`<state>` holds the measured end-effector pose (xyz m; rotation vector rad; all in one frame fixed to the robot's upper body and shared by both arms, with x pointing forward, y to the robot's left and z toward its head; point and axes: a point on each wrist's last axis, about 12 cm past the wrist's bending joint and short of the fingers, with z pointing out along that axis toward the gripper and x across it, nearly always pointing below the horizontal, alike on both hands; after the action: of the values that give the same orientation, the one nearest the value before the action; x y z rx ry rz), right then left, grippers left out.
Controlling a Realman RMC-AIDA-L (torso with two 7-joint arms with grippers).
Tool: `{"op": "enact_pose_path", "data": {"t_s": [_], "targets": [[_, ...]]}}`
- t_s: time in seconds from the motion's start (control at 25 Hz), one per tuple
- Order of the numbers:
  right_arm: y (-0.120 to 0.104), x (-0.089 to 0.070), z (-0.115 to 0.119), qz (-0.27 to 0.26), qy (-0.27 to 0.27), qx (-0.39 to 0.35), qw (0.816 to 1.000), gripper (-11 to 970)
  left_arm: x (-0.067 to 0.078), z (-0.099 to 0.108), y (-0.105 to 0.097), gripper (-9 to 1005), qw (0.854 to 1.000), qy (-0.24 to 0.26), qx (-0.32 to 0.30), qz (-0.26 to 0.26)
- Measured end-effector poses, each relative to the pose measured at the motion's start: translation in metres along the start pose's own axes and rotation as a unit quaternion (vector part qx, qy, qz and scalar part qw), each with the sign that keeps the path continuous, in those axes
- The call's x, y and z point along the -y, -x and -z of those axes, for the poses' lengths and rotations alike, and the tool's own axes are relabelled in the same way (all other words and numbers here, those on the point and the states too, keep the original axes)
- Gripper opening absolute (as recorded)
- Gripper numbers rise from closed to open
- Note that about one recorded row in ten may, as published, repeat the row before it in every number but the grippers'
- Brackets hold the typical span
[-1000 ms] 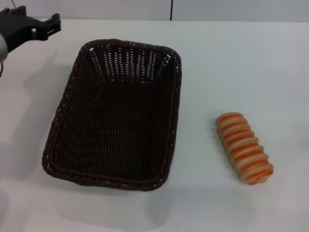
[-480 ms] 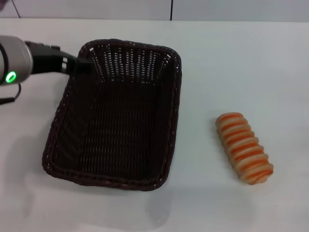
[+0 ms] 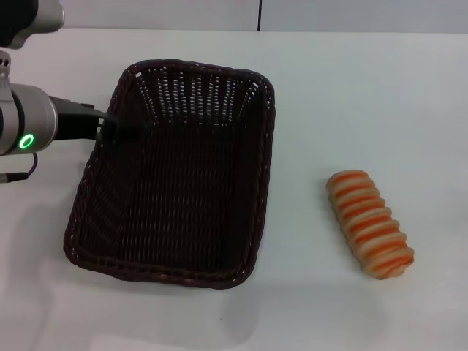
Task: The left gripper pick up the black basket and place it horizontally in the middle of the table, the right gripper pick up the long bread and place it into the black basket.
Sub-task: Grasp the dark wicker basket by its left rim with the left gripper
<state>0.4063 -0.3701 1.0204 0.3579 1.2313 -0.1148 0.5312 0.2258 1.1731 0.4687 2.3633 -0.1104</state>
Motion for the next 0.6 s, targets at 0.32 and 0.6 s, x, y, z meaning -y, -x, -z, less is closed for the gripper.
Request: {"op": "enact_pose_path", "data": {"t_s": [0.32, 0.6], "targets": [[0.0, 0.0, 0.0, 0.002, 0.003, 0.0, 1.0, 840, -0.001, -0.021, -0.005, 734, 0.999, 0.002, -0.048, 0.007], [0.0, 0.001, 0.0, 0.004, 0.003, 0.0, 1.0, 841, -0.003, -0.025, -0.004, 727, 0.997, 0.015, -0.07, 0.005]]}}
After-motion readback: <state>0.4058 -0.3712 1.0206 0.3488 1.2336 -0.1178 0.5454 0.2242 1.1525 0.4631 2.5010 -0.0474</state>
